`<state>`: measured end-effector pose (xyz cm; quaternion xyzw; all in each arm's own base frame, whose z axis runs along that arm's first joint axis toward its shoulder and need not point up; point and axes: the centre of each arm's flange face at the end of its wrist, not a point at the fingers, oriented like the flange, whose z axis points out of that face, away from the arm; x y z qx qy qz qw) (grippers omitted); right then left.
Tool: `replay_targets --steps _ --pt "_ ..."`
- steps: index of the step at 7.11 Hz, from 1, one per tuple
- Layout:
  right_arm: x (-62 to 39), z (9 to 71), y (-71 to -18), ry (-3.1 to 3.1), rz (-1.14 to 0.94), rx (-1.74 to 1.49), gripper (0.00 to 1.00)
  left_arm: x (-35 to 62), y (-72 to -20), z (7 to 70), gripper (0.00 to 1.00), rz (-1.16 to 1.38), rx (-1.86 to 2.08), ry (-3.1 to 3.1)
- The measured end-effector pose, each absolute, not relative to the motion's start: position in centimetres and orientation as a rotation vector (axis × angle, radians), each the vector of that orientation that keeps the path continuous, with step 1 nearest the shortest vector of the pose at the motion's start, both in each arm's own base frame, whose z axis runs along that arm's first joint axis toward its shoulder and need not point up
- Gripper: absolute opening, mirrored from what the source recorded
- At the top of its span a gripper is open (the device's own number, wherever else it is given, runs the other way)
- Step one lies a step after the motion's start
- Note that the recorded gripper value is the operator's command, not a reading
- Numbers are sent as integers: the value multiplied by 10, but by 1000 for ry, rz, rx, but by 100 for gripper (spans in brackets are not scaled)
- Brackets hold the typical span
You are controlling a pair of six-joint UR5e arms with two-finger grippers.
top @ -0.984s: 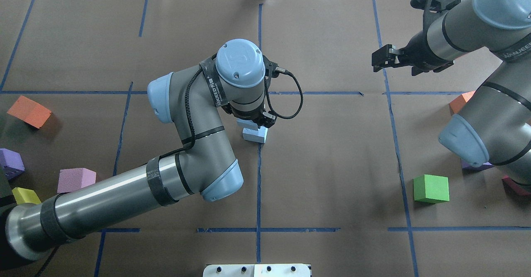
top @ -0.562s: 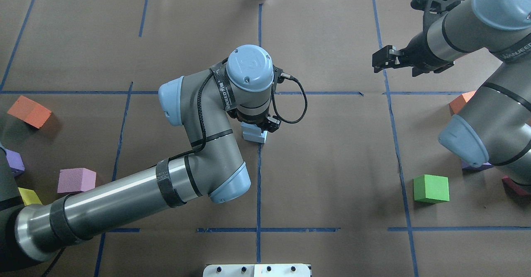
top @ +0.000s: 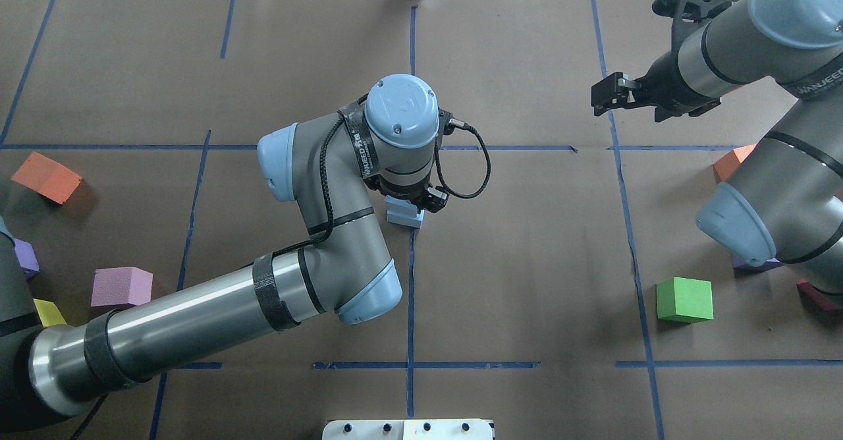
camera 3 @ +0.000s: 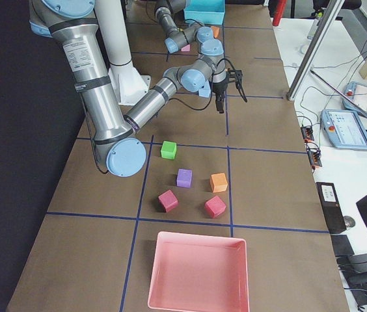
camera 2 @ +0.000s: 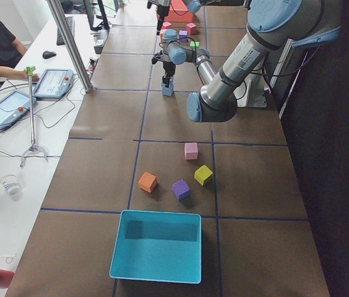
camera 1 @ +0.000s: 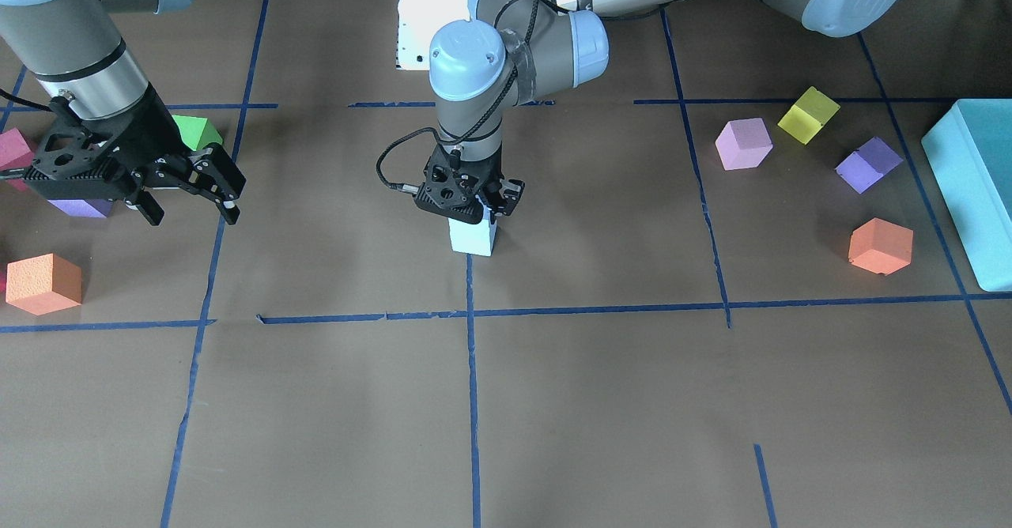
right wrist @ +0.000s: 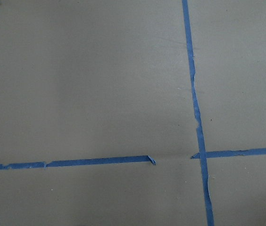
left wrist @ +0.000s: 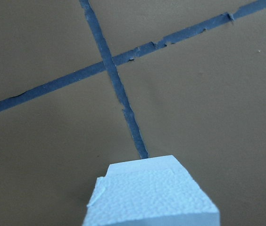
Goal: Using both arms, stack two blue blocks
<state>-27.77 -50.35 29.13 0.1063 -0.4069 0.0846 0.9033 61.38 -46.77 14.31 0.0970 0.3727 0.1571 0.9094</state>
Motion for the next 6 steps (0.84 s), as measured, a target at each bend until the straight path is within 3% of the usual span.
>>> replay_targets --steps 4,6 --pt "-279 292 -504 -839 176 219 100 614 -463 141 27 337 171 785" --pt "-279 292 -504 -838 176 219 100 614 -463 142 51 337 169 785"
